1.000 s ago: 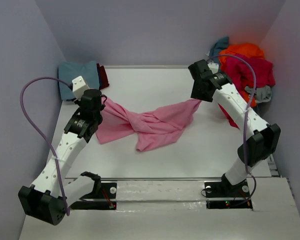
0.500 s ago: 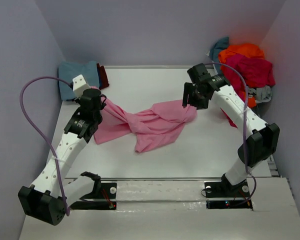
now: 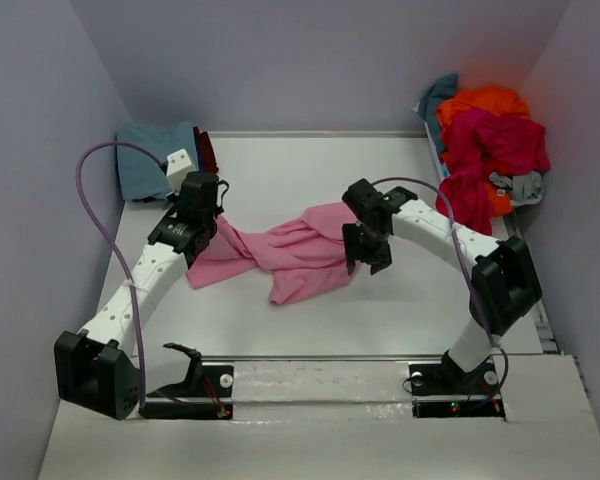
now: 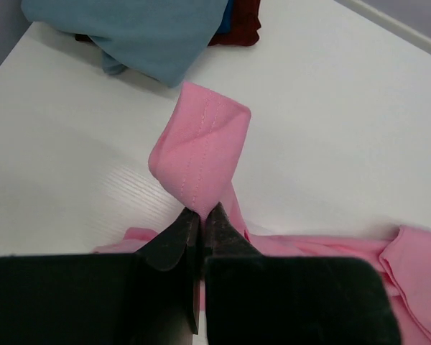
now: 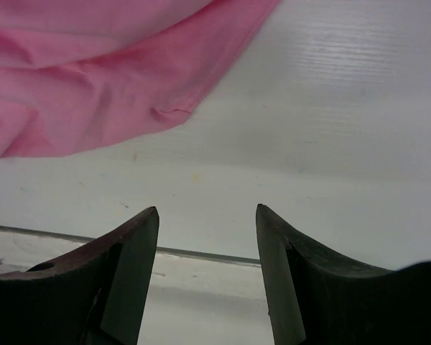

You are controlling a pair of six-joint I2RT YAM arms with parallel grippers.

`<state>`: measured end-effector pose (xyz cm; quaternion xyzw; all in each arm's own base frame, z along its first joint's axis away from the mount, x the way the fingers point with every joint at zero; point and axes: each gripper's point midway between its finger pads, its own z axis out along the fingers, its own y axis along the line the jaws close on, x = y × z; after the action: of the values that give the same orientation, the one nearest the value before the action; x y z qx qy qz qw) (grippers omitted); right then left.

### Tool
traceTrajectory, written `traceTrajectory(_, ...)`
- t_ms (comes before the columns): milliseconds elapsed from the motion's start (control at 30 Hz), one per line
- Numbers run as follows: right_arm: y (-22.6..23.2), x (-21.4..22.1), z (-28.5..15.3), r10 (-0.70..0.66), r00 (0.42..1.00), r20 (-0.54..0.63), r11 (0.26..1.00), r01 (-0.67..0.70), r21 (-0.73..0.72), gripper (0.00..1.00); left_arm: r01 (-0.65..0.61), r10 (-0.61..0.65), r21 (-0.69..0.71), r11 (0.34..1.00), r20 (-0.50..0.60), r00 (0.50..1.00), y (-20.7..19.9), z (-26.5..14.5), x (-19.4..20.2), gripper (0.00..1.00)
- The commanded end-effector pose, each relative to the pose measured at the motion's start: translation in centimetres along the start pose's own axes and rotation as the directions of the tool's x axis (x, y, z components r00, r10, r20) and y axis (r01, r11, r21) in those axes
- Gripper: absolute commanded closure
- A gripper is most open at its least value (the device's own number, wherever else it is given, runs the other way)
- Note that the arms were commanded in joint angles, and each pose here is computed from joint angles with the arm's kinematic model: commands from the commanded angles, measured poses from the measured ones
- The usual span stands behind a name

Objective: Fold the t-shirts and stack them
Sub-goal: Flatten the tshirt out

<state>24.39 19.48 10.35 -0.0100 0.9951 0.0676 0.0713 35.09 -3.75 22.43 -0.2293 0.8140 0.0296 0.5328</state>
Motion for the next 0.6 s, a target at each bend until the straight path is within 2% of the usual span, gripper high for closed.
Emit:
traceTrajectory(0,3.8,0.1,1.7,-0.051,0.999,0.006,0.996,0.051,-0.067,0.38,0.027,-0.029,0.033,0.999,0.050,0.998,-1.7,0.4,-2.0,0.94)
traceTrajectory(233,6.3,0.4,4.2,-0.103,0.994,-0.034,0.990,0.100,-0.099,0.38,0.020,-0.023,0.048,0.999,0.045,0.999,-2.3,0.8,-2.1,0.94)
traceTrajectory(567,9.3,-2.6,5.4,-0.140,0.990,-0.017,0.980,0.136,-0.148,0.37,0.009,-0.010,0.054,0.998,0.021,1.000,-2.6,1.1,-1.4,0.94)
